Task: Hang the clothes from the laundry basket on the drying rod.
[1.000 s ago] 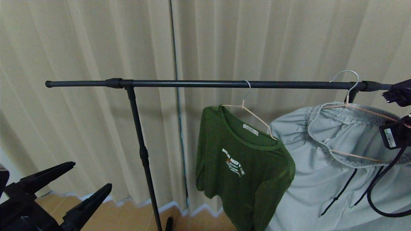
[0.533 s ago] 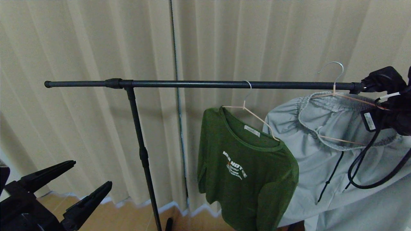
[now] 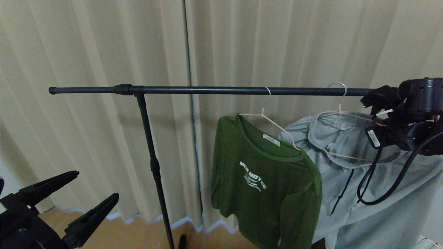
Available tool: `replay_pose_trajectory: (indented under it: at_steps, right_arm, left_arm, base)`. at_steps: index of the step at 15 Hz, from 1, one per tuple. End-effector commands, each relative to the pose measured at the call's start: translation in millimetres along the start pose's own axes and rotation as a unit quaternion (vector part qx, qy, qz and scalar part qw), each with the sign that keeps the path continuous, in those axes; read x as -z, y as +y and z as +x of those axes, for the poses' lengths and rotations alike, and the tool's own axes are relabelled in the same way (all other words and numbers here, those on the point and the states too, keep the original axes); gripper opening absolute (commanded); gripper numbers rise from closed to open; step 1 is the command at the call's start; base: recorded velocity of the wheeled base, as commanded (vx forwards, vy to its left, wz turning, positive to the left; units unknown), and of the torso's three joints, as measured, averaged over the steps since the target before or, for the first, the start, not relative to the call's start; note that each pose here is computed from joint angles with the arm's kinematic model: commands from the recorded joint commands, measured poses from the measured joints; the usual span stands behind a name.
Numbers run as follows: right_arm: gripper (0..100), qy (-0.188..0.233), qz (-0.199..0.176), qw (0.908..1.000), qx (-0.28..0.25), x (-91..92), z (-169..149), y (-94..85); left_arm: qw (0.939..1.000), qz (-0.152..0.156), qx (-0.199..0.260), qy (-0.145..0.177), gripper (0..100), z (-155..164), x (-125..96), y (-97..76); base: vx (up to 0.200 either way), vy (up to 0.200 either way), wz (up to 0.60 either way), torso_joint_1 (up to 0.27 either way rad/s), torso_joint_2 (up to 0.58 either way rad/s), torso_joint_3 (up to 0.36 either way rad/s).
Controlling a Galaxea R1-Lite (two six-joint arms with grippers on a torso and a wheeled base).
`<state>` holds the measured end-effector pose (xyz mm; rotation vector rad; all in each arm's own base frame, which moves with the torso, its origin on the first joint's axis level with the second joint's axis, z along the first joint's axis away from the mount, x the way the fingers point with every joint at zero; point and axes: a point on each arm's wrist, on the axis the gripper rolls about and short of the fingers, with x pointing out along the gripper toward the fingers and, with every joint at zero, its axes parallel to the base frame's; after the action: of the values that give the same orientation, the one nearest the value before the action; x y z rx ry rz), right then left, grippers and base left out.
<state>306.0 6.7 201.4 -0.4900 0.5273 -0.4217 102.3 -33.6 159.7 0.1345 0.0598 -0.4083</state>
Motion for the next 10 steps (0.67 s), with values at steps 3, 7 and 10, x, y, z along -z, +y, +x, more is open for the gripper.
replay_pose_trajectory:
  at_steps: [3, 7, 10]
  right_arm:
    - [0, 0.006, -0.009, 0.9999, -0.008, 7.1, -4, 5.0]
    - [100, 0.007, -0.004, 0.9999, -0.015, 14.6, -8, 5.8]
    - [100, -0.058, 0.022, 0.9969, -0.05, 30.1, -16, 14.2]
  left_arm:
    - [1.0, 0.0, 0.0, -0.001, 100, -1, 0, 0.0]
    - [1.0, 0.001, -0.001, -0.003, 100, 0, -1, 0.1]
    - [1.0, 0.0, -0.002, 0.0, 100, 0, -1, 0.2]
  base:
    - [0.0, 0.0, 0.0, 0.0, 0.0, 0.0]
    - [0.0, 0.0, 0.0, 0.0, 0.0, 0.0]
    - [0.0, 0.0, 0.0, 0.0, 0.0, 0.0]
